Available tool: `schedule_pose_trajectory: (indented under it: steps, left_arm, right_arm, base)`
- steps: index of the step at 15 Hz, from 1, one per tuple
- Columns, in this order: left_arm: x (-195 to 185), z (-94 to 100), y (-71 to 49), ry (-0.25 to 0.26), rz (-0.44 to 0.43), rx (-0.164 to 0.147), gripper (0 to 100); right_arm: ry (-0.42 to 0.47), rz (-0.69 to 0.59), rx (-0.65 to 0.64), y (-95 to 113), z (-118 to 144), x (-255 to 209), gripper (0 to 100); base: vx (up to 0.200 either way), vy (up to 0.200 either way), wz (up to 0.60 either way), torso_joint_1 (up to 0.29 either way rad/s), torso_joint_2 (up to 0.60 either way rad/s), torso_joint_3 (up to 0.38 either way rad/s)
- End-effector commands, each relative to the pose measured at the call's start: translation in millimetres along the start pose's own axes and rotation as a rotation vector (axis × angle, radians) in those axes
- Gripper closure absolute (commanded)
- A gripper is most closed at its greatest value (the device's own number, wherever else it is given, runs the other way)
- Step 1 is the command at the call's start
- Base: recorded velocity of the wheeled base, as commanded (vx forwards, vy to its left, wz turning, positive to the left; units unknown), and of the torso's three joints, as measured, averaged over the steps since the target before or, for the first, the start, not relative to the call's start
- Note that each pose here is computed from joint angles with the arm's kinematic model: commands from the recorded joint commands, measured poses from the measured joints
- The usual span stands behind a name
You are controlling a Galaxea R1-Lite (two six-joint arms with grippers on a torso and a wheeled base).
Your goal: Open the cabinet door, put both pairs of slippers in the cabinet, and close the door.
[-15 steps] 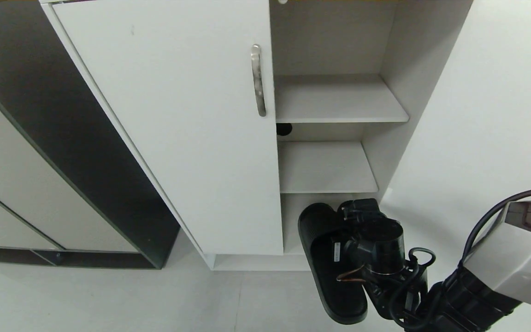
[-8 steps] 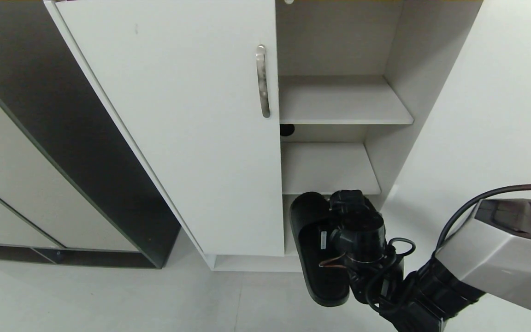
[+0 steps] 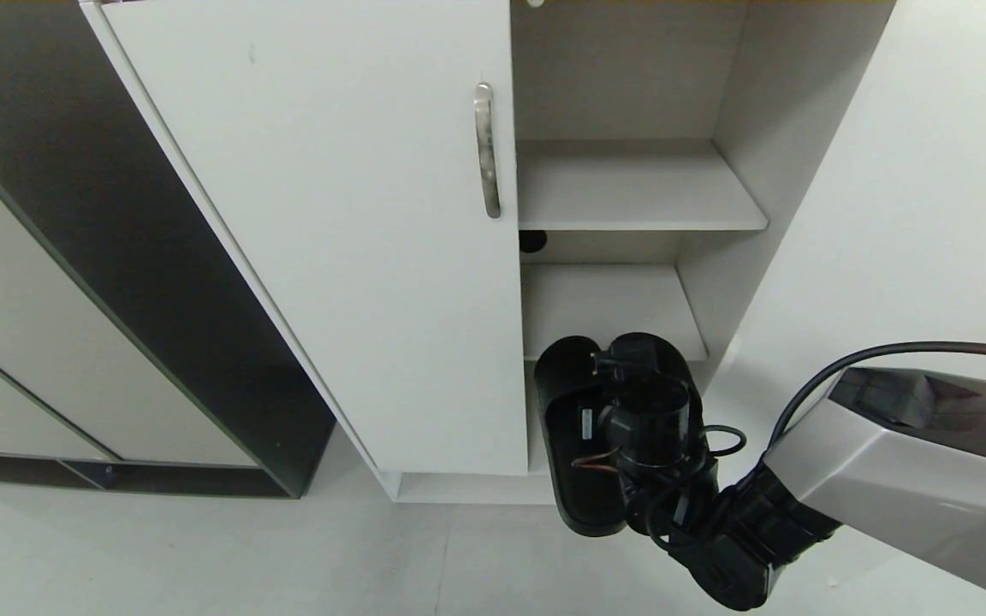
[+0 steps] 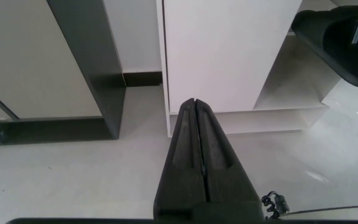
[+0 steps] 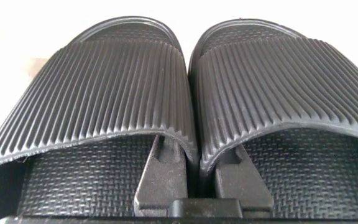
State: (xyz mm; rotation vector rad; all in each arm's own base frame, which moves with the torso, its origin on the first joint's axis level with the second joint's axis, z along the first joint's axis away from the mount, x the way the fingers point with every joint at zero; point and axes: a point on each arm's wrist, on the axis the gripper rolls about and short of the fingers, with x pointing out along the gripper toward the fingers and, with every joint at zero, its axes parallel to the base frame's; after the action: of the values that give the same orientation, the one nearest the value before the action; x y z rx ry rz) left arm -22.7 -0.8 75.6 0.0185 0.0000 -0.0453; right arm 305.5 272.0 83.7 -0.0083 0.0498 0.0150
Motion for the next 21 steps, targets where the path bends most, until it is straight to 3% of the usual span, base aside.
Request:
schedule_pose_trajectory:
  steps: [1,4,12,21]
  left_arm:
    - [0.1,0.1,0.0,0.001,0.001,0.0,100]
    - [0.1,0.1,0.0,0.001,-0.001,0.0,100]
    - [0.1,0.1,0.0,0.001,-0.001,0.0,100]
    - [0.1,0.1,0.0,0.001,0.001,0.0,100]
  right_arm:
    - [-0.017,0.005,0.001,-0.2,2.1,-0.7,100]
    - [-0.056,0.0,-0.05,-4.0,1.6,-3.0,100]
    - [-0.048,-0.03,-0.057,-10.2,3.6,5.1,100]
    - [-0.046,-0.039,-0.051,-12.2,-0.9,13.3,100]
  base:
    - [0.0,0.0,0.0,0.0,0.0,0.0]
    - [0.0,0.0,0.0,0.0,0.0,0.0]
    - [0.0,0.0,0.0,0.0,0.0,0.0]
    - [0.178,0.0,0.0,0.003,0.0,0.002]
